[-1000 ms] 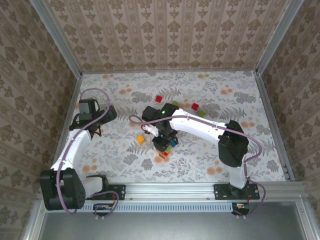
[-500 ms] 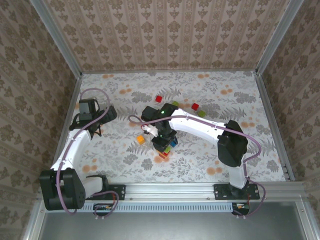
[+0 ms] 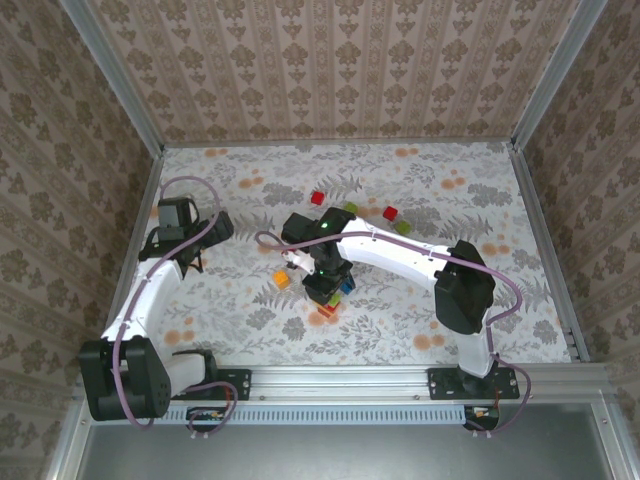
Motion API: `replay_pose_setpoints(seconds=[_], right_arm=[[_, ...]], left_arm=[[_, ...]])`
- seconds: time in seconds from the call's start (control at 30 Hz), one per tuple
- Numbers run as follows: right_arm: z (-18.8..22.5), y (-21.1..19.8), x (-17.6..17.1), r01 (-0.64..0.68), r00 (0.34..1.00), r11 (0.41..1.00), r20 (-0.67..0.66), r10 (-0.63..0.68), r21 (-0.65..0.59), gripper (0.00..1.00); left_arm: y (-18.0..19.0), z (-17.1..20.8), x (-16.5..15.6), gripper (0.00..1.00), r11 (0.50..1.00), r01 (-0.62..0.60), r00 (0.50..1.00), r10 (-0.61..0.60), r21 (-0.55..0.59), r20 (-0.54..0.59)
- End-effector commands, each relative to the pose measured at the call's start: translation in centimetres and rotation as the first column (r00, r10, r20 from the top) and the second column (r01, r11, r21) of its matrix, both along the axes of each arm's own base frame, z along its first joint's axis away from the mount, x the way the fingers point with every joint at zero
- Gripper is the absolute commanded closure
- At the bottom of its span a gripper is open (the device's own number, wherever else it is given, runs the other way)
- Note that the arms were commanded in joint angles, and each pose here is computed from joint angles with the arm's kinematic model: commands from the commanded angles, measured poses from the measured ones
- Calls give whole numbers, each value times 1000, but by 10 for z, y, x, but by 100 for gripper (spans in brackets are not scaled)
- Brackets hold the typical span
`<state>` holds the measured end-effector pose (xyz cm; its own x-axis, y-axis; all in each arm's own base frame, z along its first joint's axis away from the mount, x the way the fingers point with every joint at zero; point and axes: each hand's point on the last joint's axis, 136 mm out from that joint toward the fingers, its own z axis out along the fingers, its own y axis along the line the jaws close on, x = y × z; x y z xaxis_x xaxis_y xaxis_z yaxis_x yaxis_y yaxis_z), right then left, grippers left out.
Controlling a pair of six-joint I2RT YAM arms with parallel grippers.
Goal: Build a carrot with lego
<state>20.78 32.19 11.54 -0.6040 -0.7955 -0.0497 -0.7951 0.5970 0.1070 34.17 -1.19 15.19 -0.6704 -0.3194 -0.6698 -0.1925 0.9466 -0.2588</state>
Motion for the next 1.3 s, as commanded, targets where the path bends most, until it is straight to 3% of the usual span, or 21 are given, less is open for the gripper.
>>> replay_pose_setpoints(seconds=[0.0, 0.83, 1.27], right_arm=[[-21, -11, -11, -26, 999, 996, -47, 22, -90, 65], [-45, -24, 1, -1, 1000, 976, 21, 6, -220, 65], [-29, -19, 3, 7, 999, 984, 35, -1, -179, 64]], left_arm=[[-2, 12, 3, 0, 1000, 21, 1000, -21, 10, 21], [-2, 11, 3, 0, 1000, 20, 1000, -20, 12, 20], [-3, 12, 4, 0, 1000, 21, 1000, -21, 9, 23]])
